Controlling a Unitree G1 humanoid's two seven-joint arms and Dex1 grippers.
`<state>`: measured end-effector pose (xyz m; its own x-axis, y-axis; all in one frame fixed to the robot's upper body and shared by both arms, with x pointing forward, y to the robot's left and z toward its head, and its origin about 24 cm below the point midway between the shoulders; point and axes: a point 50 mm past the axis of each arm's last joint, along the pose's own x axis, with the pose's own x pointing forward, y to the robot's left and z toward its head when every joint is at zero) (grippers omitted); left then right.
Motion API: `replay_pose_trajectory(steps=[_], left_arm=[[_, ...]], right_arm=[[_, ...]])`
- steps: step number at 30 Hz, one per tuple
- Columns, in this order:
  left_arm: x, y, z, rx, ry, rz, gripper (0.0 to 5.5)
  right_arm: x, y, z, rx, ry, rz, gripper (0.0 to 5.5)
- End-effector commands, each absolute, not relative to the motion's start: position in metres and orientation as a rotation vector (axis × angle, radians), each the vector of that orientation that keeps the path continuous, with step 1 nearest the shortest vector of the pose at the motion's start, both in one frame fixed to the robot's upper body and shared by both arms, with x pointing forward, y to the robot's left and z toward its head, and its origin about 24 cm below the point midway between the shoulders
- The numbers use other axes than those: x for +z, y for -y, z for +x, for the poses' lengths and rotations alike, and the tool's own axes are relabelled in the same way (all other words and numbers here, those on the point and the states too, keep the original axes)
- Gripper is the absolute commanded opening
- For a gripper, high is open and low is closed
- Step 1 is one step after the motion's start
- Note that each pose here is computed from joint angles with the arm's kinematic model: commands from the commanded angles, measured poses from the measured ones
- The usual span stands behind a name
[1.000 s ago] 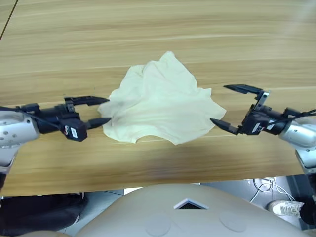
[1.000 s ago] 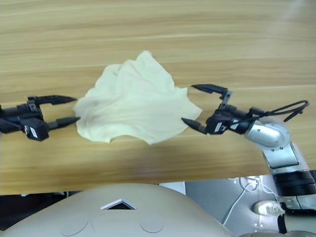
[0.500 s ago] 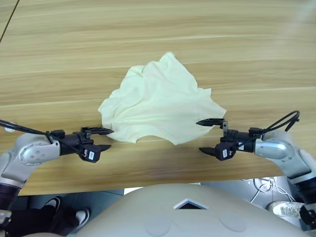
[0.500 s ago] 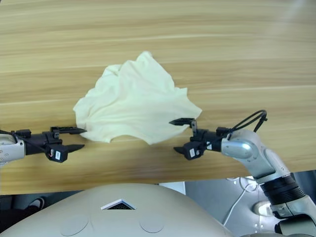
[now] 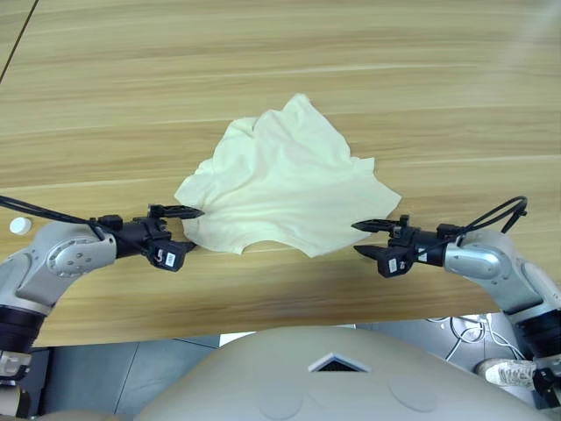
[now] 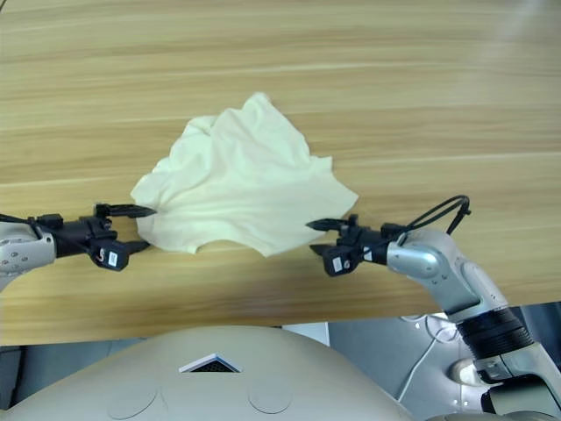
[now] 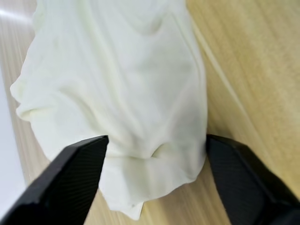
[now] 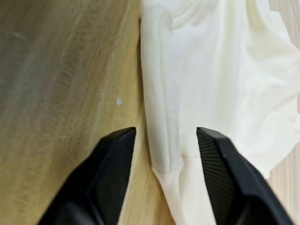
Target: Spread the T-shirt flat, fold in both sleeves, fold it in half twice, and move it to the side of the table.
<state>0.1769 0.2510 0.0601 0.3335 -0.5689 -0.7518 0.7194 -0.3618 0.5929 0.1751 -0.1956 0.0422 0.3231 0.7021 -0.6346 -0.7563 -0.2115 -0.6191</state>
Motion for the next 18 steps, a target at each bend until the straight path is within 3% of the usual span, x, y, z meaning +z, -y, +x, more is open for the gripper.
replay_pose_trajectory(steps=[1,11,18], left_arm=[[0.051,-0.253,0.17,-1.408,-0.2,1.382,3.03],[0.061,-0.246,0.173,-1.427,-0.193,1.382,1.27],[0.066,-0.24,0.174,-1.432,-0.183,1.374,0.28]], right_arm=[[0.036,0.199,0.175,1.337,-0.111,-1.203,1.72],[0.036,0.199,0.177,1.326,-0.109,-1.197,0.0],[0.037,0.199,0.176,1.323,-0.105,-1.19,0.0]])
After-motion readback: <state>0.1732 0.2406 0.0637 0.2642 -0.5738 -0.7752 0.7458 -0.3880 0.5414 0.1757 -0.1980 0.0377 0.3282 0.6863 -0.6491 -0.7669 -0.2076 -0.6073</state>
